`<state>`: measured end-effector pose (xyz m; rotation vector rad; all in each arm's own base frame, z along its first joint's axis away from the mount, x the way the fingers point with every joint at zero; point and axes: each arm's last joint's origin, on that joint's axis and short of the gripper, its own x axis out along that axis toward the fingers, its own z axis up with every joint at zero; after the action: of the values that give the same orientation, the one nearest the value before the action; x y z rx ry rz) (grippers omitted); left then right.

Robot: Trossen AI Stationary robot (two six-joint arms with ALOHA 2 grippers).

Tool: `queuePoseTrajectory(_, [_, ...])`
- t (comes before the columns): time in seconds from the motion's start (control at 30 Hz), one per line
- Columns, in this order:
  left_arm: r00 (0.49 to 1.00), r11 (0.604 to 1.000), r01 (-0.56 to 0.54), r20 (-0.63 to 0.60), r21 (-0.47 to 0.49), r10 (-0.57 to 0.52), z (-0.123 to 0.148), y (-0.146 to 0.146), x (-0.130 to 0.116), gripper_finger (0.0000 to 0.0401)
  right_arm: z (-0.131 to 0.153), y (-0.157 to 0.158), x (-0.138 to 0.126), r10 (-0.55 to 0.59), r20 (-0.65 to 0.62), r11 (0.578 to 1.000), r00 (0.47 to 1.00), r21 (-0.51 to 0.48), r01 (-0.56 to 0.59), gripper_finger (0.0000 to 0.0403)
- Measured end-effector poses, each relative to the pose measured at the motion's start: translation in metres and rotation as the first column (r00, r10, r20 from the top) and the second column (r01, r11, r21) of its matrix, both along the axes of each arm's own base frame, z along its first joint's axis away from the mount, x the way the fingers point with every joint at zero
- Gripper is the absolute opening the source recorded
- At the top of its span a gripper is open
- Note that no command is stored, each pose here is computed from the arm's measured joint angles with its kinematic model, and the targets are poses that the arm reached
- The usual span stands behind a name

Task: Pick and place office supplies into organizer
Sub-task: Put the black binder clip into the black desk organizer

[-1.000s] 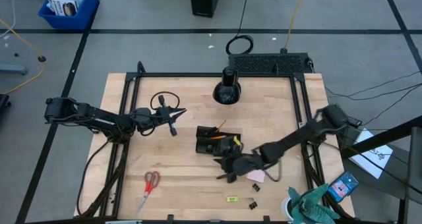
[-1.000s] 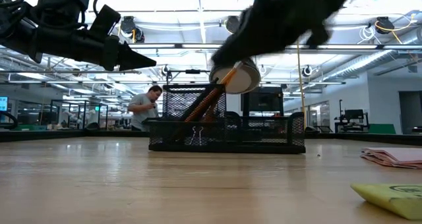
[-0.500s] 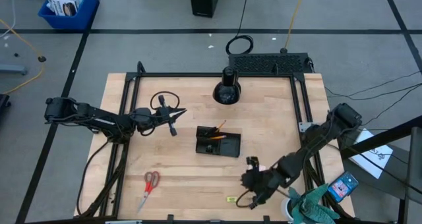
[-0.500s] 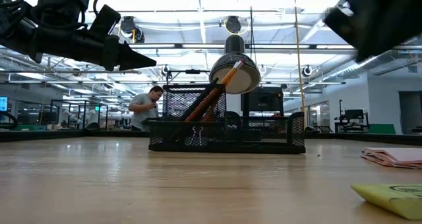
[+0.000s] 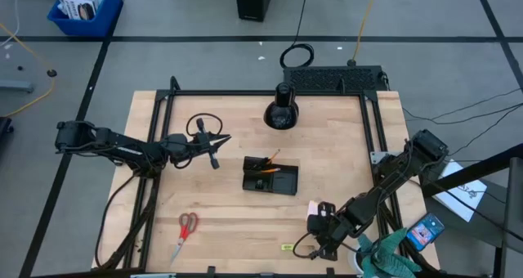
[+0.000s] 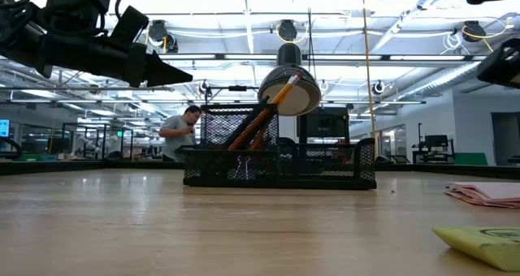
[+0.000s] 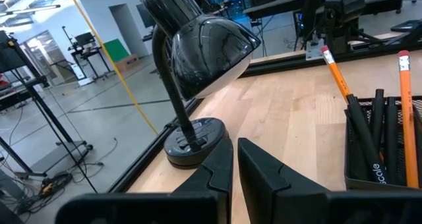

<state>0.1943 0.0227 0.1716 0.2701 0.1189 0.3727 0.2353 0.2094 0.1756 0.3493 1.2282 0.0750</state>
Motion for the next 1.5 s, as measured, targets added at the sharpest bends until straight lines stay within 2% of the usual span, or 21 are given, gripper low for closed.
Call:
queuePoseTrajectory(0.43, [1.0,1.0,0.0,-0.001,0.002,0.0,0.0,0.0,0.0,0.0031,-0.022,0.003,0.007,-0.073,-0.072,0.997,0.995,-0.008,0.073,0.0062])
queuePoseTrajectory(0.87, [1.0,1.0,0.0,-0.001,0.003,0.0,0.0,0.0,0.0,0.0031,-0.025,-0.004,0.003,-0.087,-0.138,0.995,0.987,-0.061,0.079,0.0062])
queuePoseTrajectory(1.0, [1.0,1.0,0.0,-0.001,0.003,0.0,0.0,0.0,0.0,0.0031,-0.026,-0.006,0.0,-0.085,-0.159,0.994,0.984,-0.084,0.072,0.0051])
queuePoseTrajectory(1.2, [1.0,1.0,-0.001,-0.001,0.002,0.001,0.0,0.0,0.0,0.0031,-0.017,-0.009,-0.003,-0.039,-0.117,0.992,0.992,-0.12,0.025,0.0005])
queuePoseTrajectory(1.5, [1.0,1.0,-0.001,-0.001,0.003,0.001,0.0,0.0,0.0,0.0031,0.001,-0.011,-0.001,-0.033,-0.043,0.989,0.999,-0.149,0.026,0.0])
